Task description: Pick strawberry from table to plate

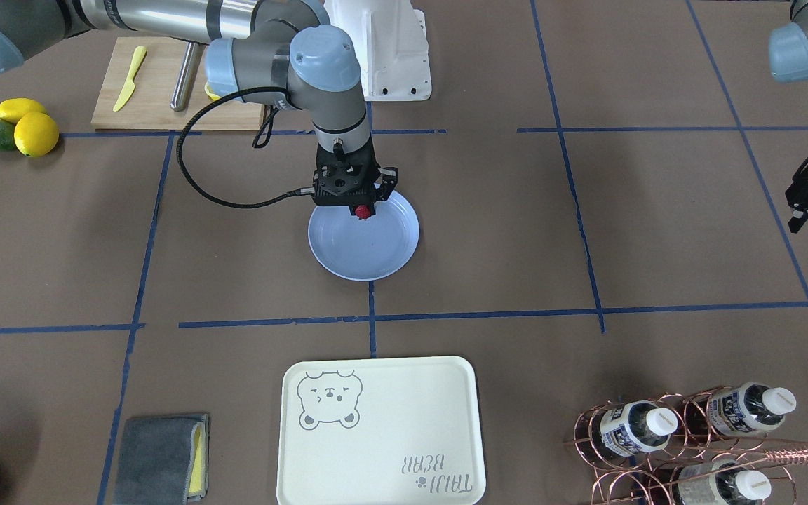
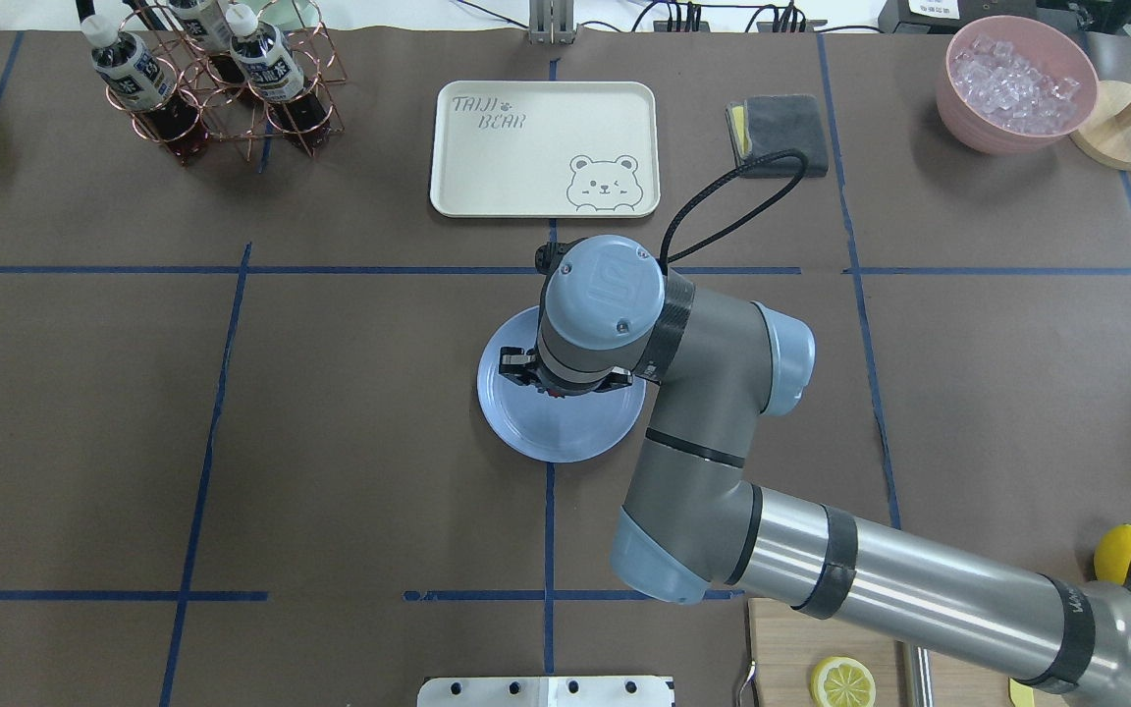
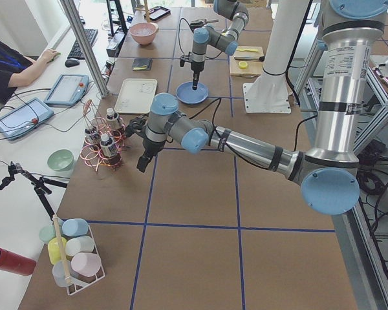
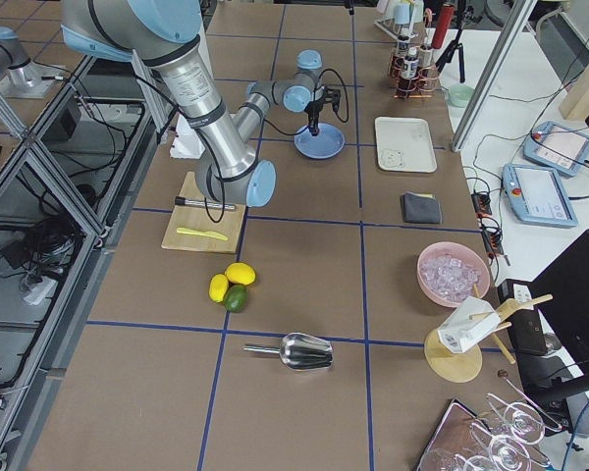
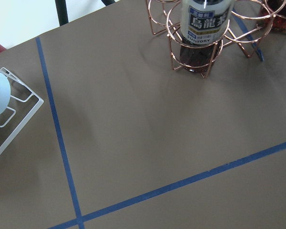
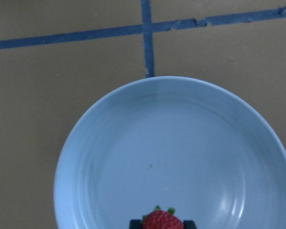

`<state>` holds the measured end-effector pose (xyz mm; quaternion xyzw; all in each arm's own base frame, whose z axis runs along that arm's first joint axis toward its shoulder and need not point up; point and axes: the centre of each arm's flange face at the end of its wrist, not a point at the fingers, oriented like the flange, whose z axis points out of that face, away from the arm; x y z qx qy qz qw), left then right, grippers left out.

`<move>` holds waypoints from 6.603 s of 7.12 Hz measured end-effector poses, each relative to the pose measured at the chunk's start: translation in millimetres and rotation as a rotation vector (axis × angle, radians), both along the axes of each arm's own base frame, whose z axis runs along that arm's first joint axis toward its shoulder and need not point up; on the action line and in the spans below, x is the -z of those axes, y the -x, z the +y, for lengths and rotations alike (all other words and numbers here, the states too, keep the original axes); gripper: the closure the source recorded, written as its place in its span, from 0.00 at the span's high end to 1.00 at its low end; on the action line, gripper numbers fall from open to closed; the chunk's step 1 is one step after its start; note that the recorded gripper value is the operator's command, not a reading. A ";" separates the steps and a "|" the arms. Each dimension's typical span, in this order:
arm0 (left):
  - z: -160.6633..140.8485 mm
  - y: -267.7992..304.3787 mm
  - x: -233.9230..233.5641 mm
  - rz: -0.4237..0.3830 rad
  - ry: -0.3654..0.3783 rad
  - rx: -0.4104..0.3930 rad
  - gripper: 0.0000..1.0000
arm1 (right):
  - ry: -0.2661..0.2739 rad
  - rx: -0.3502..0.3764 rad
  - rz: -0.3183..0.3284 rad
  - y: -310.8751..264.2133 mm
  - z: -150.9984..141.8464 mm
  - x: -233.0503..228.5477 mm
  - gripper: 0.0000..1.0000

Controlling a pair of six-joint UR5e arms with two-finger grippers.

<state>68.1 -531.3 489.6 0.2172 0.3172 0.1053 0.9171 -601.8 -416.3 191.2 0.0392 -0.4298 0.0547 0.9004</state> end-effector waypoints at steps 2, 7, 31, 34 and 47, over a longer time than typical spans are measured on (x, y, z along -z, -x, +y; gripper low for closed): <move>-1.2 4.9 -4.5 -0.003 0.002 0.000 1.00 | -0.003 -0.003 0.005 15.8 -4.6 -4.8 0.00; -3.5 5.1 -13.9 -0.009 0.017 0.001 1.00 | -0.029 -0.047 0.024 18.2 -12.0 -8.0 1.00; 47.0 155.6 -164.7 0.122 0.375 0.067 1.00 | -0.028 0.151 0.080 -691.1 -66.1 -481.3 1.00; 46.0 151.3 -163.5 0.116 0.369 0.058 1.00 | -0.009 0.124 0.080 -691.3 -70.4 -476.0 1.00; 46.6 151.4 -166.9 0.118 0.381 0.063 1.00 | -0.008 0.122 0.080 -691.3 -72.2 -475.4 1.00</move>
